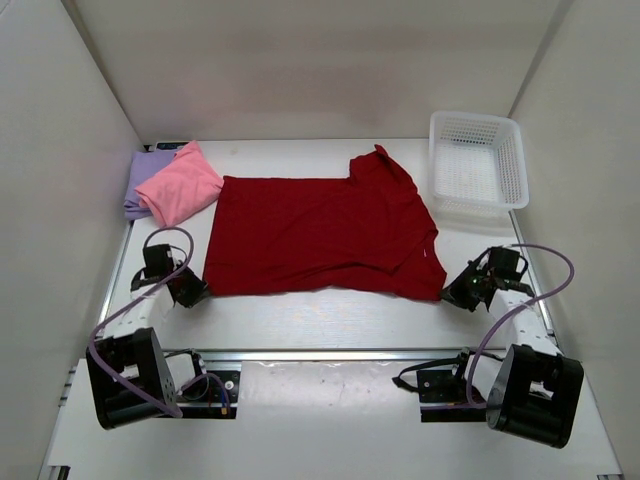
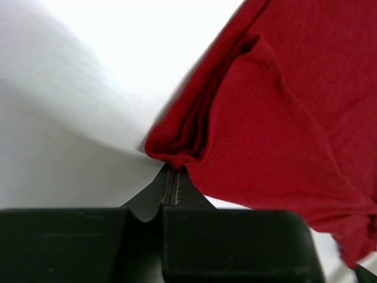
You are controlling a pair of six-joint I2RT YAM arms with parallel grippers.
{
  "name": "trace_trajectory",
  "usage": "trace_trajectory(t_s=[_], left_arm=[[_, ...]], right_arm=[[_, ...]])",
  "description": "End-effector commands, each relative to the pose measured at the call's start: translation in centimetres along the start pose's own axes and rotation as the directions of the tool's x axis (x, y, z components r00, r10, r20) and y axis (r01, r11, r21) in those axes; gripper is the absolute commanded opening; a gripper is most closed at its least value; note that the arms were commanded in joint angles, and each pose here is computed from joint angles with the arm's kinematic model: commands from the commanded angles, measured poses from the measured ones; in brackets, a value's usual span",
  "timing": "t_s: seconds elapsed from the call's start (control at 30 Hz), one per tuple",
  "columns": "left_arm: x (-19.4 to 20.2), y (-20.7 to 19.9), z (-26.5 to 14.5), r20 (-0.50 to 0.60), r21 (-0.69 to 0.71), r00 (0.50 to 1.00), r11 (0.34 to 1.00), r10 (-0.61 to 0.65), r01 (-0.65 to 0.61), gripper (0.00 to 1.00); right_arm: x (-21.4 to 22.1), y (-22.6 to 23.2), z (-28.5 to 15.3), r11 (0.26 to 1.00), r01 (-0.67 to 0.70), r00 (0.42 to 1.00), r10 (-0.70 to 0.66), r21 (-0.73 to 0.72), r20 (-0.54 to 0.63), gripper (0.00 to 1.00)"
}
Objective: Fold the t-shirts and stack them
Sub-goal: Fold the flattened tshirt in 1/3 of the way
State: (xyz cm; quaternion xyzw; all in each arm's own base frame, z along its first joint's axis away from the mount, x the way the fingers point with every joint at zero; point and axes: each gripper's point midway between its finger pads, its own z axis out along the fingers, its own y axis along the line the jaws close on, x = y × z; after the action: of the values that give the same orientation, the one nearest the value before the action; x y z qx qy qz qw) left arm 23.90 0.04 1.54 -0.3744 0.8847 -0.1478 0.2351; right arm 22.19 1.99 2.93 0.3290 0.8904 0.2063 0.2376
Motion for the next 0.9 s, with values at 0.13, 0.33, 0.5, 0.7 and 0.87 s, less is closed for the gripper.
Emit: trace_trajectory(t_s=[0.13,0.33,0.5,0.7,0.87], left_arm=[[-3.5,0.8,-2.1,0.115,-0.102,0.993,0.994,0.039,-0.028,0.0],[-3.8,0.7,-2.6,0.121,-0.113,0.991,0.993,0.053,-0.04,0.66],[-7.1,-4.5,-4.6,0.198,-0.024,0.973,0.993,0.115,-0.112,0.79],[-1.8,-15.4,-3.1,0.143,0.386,0.965,0.886,0.219,-0.258,0.46],[4.5,-22.5,-3.8,0.25,0.436,0.874,0.758,0.416,-0.485,0.32]], right_arm=[[-3.1,0.2,-2.4,0.968,0.218,0.974,-0.223,0.127,0.026,0.0],[-2.8,1.1,-2.9,0.97,0.231,0.972,-0.234,0.078,0.021,0.37],[-5.0,5.1,-4.3,0.941,0.336,0.938,-0.338,0.041,0.074,0.49],[-1.3,13.6,-0.2,0.876,0.388,0.921,-0.384,-0.286,0.072,0.0],[0.4,15.2,2.4,0.863,0.378,0.921,-0.386,-0.336,0.046,0.08]])
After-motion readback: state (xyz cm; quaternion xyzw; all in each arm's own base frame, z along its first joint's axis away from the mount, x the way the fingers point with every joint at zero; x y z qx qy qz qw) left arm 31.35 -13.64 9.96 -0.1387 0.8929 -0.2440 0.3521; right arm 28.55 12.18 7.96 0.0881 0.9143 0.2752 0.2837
